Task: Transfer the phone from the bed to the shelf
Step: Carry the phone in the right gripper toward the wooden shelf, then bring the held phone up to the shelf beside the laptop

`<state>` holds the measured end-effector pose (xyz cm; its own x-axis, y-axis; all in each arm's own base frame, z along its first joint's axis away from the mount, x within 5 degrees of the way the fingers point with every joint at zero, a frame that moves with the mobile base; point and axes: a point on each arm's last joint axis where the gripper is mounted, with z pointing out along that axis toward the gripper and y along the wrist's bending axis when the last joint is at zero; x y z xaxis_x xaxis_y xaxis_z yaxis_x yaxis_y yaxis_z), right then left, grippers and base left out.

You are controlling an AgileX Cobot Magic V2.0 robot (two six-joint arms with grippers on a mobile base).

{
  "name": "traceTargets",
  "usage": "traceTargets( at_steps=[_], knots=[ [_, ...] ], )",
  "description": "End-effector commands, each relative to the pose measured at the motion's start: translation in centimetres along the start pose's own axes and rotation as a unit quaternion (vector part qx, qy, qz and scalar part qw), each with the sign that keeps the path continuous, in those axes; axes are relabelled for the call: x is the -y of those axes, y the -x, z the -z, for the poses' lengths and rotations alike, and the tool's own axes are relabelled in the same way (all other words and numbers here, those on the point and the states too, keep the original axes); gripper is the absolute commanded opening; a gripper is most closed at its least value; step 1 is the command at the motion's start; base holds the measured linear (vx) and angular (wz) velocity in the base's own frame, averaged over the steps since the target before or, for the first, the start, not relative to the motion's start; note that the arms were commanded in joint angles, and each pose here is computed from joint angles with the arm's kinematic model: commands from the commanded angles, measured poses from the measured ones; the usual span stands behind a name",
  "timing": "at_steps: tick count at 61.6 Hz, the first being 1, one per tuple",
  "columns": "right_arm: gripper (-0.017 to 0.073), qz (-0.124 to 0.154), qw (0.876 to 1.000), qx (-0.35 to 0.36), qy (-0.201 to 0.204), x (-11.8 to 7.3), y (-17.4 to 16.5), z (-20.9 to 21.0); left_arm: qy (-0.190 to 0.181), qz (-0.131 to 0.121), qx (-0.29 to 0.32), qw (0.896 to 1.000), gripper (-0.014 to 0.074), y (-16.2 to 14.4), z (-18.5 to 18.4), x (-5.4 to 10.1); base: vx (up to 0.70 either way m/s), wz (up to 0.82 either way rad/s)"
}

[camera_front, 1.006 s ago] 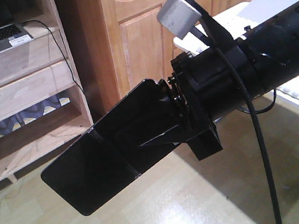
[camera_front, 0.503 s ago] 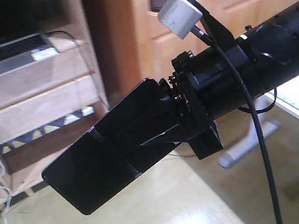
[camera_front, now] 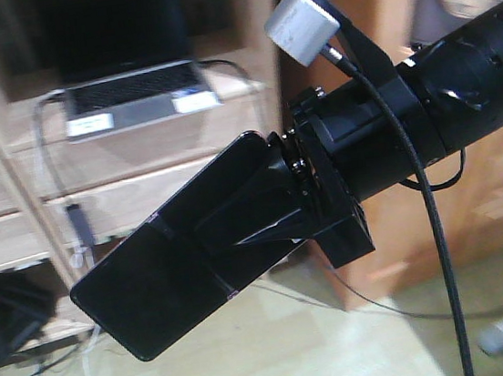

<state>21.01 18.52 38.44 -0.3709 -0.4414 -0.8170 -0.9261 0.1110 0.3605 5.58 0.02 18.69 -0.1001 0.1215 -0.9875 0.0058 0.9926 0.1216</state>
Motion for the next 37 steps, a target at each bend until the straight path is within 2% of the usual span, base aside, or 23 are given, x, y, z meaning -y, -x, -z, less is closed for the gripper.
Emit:
traceTargets(
  at_steps=[1,17,37],
  knots=[
    [-0.0002,0.013,0.999,0.034,0.038,-2.04,1.24,1.07,0.007,0.007,0.051,0.999,0.0001,1.47,0.24,-0.19,0.26,0.45],
    [-0.0002,0.013,0.999,0.034,0.038,-2.04,1.24,1.07,0.007,0.007,0.051,0.999,0.0001,1.47,0.24,-0.19,0.25,0.35],
    [-0.0002,0.013,0.999,0.034,0.038,-2.04,1.24,1.07,0.007,0.007,0.051,0.999,0.0001,1.47,0.24,-0.19,0.26,0.19]
  ],
)
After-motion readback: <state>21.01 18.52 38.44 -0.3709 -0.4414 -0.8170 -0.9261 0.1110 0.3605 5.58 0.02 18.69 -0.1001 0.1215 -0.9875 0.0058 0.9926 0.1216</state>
